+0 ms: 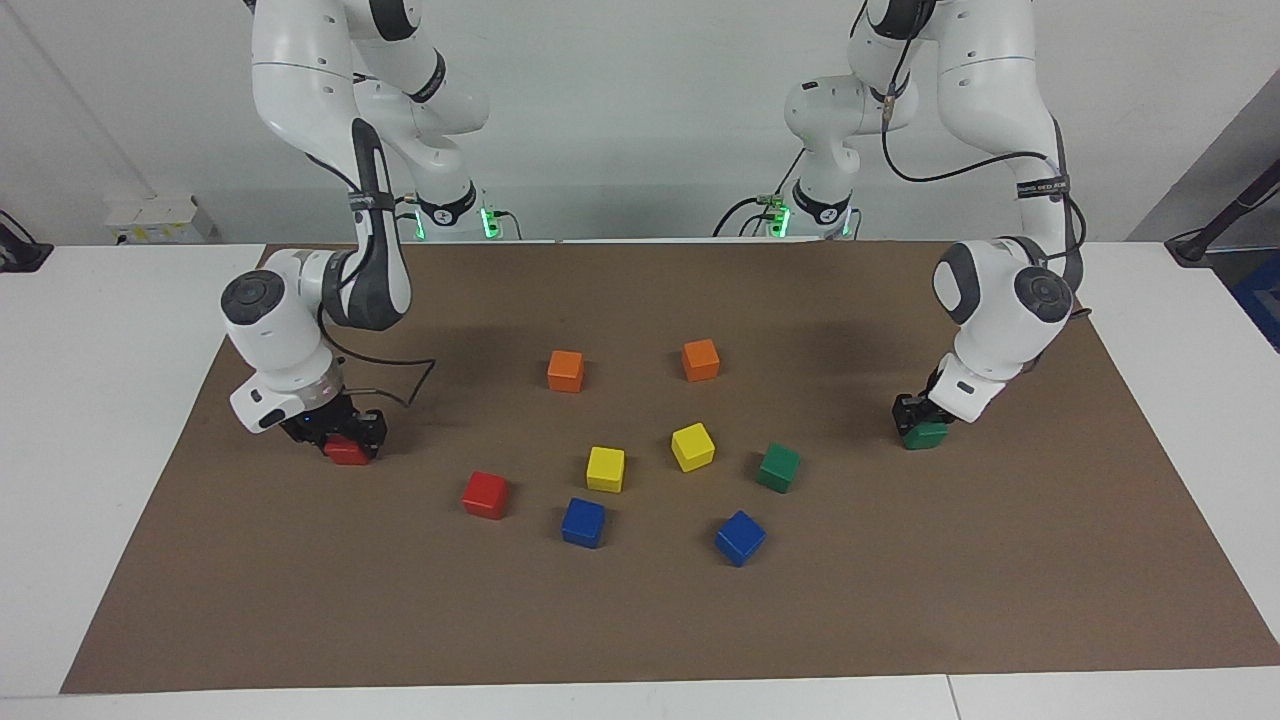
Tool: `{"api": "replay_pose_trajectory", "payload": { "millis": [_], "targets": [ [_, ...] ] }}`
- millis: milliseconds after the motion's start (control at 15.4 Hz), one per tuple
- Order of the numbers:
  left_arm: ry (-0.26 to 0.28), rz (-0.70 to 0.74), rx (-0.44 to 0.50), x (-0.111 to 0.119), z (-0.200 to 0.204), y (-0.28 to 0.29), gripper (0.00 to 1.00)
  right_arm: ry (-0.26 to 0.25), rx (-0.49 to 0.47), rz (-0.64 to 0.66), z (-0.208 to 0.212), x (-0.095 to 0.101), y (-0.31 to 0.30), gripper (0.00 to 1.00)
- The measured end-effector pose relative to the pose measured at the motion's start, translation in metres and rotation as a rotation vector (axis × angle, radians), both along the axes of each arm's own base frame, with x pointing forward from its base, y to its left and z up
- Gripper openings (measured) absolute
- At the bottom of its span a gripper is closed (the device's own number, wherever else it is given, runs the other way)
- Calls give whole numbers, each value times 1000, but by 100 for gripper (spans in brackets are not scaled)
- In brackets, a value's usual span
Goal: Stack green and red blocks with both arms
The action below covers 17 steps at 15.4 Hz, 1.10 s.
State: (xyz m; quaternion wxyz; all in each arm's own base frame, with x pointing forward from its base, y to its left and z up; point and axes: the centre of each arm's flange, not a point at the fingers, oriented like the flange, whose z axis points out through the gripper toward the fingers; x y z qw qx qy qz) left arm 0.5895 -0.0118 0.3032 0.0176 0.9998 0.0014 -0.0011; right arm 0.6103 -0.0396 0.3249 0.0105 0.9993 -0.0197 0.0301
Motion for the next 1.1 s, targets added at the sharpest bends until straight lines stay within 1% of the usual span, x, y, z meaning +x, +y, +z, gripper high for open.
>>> {"api": "replay_pose_trajectory", "payload": {
  "millis": [130,195,260,325,455,519,584,714,779,909,1039,1104],
  "targets": [
    [3,0,0,4,7,0,89,11,-3,-10,48,21,29,100],
    [16,3,-1,10,20,0,99,7,-9,-25,72,30,48,100],
    [29,18,-3,19,40,-1,100,-4,-8,-48,91,38,69,100],
    [29,63,-5,29,64,-8,100,-16,-5,-71,101,43,90,100],
    [-16,220,-16,43,95,-49,100,-26,0,-114,98,52,130,100],
    [-35,303,-27,46,98,-82,100,-20,-1,-140,88,57,146,100],
    [-40,385,-38,45,92,-119,100,-12,-5,-170,74,63,159,100],
    [-19,545,-47,39,66,-186,100,1,-13,-209,45,74,177,100],
    [-8,620,-47,37,54,-210,100,0,-14,-224,34,78,183,100],
    [8,763,-43,36,37,-230,100,-5,-14,-250,19,84,193,100],
    [-3,872,-55,42,36,-226,100,-25,-7,-269,13,88,198,100],
    [-12,894,-62,45,38,-222,100,-33,-4,-275,12,90,199,100]
  ]
}}
